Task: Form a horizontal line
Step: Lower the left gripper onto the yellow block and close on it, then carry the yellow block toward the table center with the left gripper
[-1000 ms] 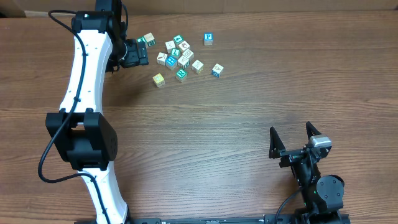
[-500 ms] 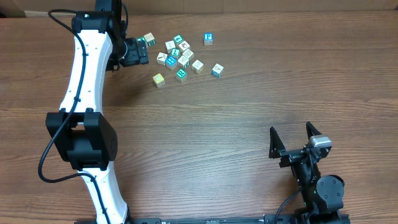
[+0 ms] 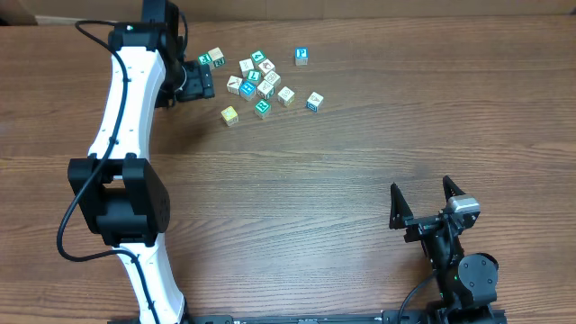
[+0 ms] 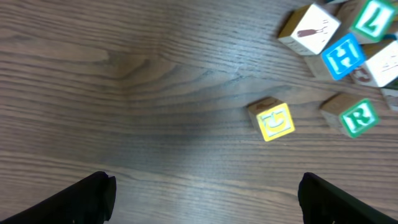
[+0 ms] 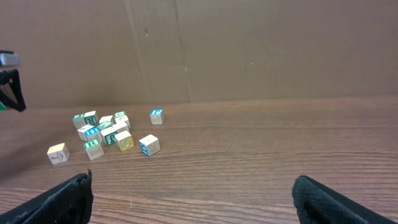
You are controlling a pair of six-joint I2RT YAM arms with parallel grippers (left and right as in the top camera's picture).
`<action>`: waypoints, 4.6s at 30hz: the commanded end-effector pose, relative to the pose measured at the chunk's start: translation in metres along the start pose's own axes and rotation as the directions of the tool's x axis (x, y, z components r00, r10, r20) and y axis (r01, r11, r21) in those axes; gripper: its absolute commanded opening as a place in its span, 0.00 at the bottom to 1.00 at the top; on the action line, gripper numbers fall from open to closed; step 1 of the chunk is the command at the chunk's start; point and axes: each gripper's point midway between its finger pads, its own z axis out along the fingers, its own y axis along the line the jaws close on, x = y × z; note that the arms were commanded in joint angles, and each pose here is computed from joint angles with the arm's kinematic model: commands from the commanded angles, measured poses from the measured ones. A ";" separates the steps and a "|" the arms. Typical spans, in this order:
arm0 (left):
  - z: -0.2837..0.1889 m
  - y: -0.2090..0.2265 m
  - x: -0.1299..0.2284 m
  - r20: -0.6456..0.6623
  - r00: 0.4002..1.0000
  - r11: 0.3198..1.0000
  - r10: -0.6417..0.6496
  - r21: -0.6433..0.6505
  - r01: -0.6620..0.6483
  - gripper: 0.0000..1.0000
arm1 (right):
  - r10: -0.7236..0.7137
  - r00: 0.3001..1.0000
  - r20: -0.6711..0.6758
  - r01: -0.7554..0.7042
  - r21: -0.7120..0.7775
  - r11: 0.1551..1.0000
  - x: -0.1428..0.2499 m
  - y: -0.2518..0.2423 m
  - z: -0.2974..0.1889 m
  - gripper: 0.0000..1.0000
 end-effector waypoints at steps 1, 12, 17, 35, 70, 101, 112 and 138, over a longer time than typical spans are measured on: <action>0.026 0.003 0.012 -0.045 0.999 1.000 0.006 -0.019 -0.007 0.93 | 0.007 1.000 0.004 -0.007 -0.003 1.000 0.002 0.000 0.000 1.00; 0.049 -0.027 0.016 -0.021 1.000 0.999 0.002 0.038 -0.001 0.92 | 0.007 1.000 0.004 -0.007 -0.003 1.000 0.002 0.000 0.000 1.00; 0.049 -0.043 0.015 0.004 0.999 0.998 -0.045 0.034 0.044 0.90 | 0.007 1.000 0.004 -0.007 -0.003 1.000 0.002 0.000 0.000 1.00; 0.072 -0.054 0.019 0.069 0.987 0.989 -0.144 -0.024 0.146 0.63 | 0.007 1.000 0.004 -0.007 -0.003 1.000 0.002 0.000 0.000 1.00; 0.110 -0.064 0.021 0.143 0.977 0.988 -0.156 0.032 0.153 0.53 | 0.007 1.000 0.004 -0.007 -0.003 1.000 0.002 0.000 0.000 1.00; 0.120 -0.064 0.032 0.114 0.991 0.998 0.069 -0.018 -0.067 0.44 | 0.007 1.000 0.004 -0.007 -0.003 1.000 0.002 0.000 0.000 1.00; 0.118 -0.066 0.017 0.177 0.982 0.998 0.063 -0.021 -0.060 0.40 | 0.007 1.000 0.004 -0.007 -0.003 1.000 0.002 0.000 0.000 1.00; 0.013 -0.063 0.016 0.261 0.964 0.998 0.050 0.012 -0.055 0.30 | 0.007 1.000 0.004 -0.007 -0.003 1.000 0.002 0.000 0.000 1.00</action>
